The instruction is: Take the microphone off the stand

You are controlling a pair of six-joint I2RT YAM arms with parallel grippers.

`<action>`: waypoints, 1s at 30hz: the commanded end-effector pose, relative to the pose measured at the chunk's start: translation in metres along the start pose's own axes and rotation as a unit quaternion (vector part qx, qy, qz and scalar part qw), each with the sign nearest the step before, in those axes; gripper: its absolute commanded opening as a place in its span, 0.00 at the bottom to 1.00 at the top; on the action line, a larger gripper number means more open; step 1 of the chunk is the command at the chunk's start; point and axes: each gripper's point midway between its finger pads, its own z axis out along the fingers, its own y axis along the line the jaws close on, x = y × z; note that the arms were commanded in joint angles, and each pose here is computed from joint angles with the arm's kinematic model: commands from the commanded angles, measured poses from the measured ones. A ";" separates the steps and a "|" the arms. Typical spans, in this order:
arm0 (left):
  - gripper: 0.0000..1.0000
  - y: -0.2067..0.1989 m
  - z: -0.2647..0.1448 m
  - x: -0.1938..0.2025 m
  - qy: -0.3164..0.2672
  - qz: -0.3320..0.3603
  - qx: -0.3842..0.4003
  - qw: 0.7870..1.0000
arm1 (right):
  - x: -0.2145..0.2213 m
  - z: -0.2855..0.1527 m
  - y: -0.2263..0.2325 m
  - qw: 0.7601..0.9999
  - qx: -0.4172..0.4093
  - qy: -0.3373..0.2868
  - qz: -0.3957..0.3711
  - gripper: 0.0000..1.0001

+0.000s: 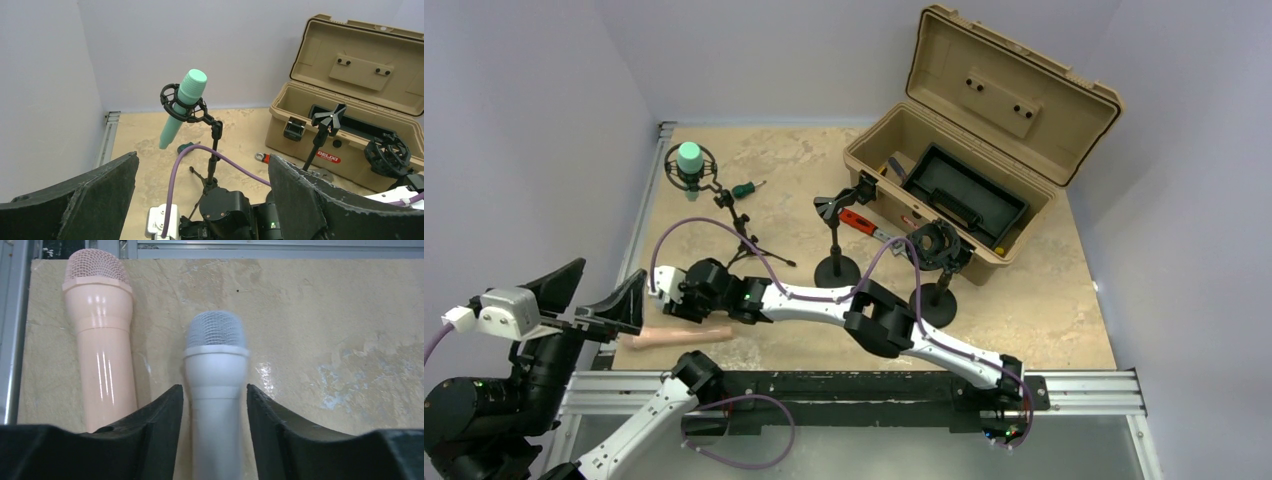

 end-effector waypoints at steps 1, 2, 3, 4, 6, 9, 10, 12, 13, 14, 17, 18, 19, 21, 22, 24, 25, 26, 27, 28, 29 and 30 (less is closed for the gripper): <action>0.98 -0.010 0.008 0.003 0.007 -0.012 0.013 1.000 | -0.049 -0.004 0.001 0.998 -0.018 -0.064 0.004 0.51; 0.98 -0.011 0.009 0.004 0.008 -0.013 0.014 1.000 | -0.051 -0.005 0.001 0.998 -0.018 -0.064 0.005 0.54; 0.98 -0.011 0.009 0.005 0.010 -0.014 0.014 1.000 | -0.051 -0.005 0.002 0.998 -0.019 -0.064 0.007 0.56; 0.98 -0.012 0.010 0.005 0.011 -0.015 0.014 1.000 | -0.054 -0.006 0.001 0.998 -0.019 -0.065 0.008 0.58; 0.98 -0.013 0.010 0.005 0.012 -0.018 0.016 1.000 | -0.060 -0.010 -0.002 0.998 -0.014 -0.067 0.010 0.60; 0.98 -0.014 0.011 0.004 0.011 -0.021 0.017 1.000 | -0.080 -0.022 -0.010 0.997 0.001 -0.074 0.015 0.62; 0.98 -0.014 0.011 0.004 0.010 -0.022 0.017 1.000 | -0.089 -0.028 -0.014 0.997 0.008 -0.078 0.018 0.62; 0.98 -0.015 0.012 0.002 0.009 -0.024 0.018 1.000 | -0.103 -0.043 -0.020 0.996 0.020 -0.077 0.026 0.62; 0.98 -0.015 0.011 0.001 0.007 -0.026 0.019 0.999 | -0.111 -0.051 -0.024 0.996 0.027 -0.079 0.031 0.62; 0.98 -0.015 0.011 0.000 0.006 -0.026 0.019 0.999 | -0.119 -0.060 -0.026 0.995 0.032 -0.081 0.038 0.62; 0.98 -0.014 0.011 -0.002 0.001 -0.027 0.018 0.999 | -0.141 -0.090 -0.033 0.994 0.039 -0.088 0.055 0.63; 0.98 -0.014 0.011 -0.003 -0.001 -0.027 0.018 0.999 | -0.146 -0.100 -0.037 0.993 0.046 -0.088 0.063 0.63; 0.98 -0.014 0.011 -0.004 -0.003 -0.028 0.017 0.999 | -0.151 -0.111 -0.040 0.992 0.050 -0.088 0.072 0.63; 0.98 -0.014 0.010 -0.007 -0.011 -0.032 0.018 0.999 | -0.158 -0.131 -0.045 0.991 0.055 -0.084 0.087 0.62; 0.98 -0.013 0.010 -0.008 -0.014 -0.034 0.017 0.999 | -0.161 -0.143 -0.049 0.990 0.064 -0.084 0.095 0.62; 0.98 -0.014 0.009 -0.011 -0.022 -0.042 0.019 0.999 | -0.175 -0.174 -0.059 0.986 0.079 -0.095 0.108 0.62; 0.98 -0.015 0.010 -0.011 -0.024 -0.046 0.020 0.998 | -0.180 -0.188 -0.062 0.985 0.083 -0.099 0.117 0.62; 0.98 -0.016 0.011 -0.010 -0.025 -0.050 0.021 0.998 | -0.185 -0.203 -0.066 0.982 0.086 -0.104 0.129 0.62; 0.98 -0.018 0.013 -0.009 -0.025 -0.052 0.022 0.998 | -0.188 -0.216 -0.070 0.981 0.089 -0.109 0.136 0.63; 0.98 -0.020 0.015 -0.007 -0.023 -0.055 0.024 0.998 | -0.189 -0.231 -0.075 0.979 0.093 -0.113 0.145 0.63; 0.98 -0.021 0.018 -0.005 -0.021 -0.056 0.025 0.998 | -0.189 -0.244 -0.081 0.977 0.096 -0.115 0.153 0.63; 0.98 -0.024 0.021 -0.002 -0.016 -0.058 0.027 0.998 | -0.190 -0.260 -0.085 0.975 0.097 -0.120 0.162 0.63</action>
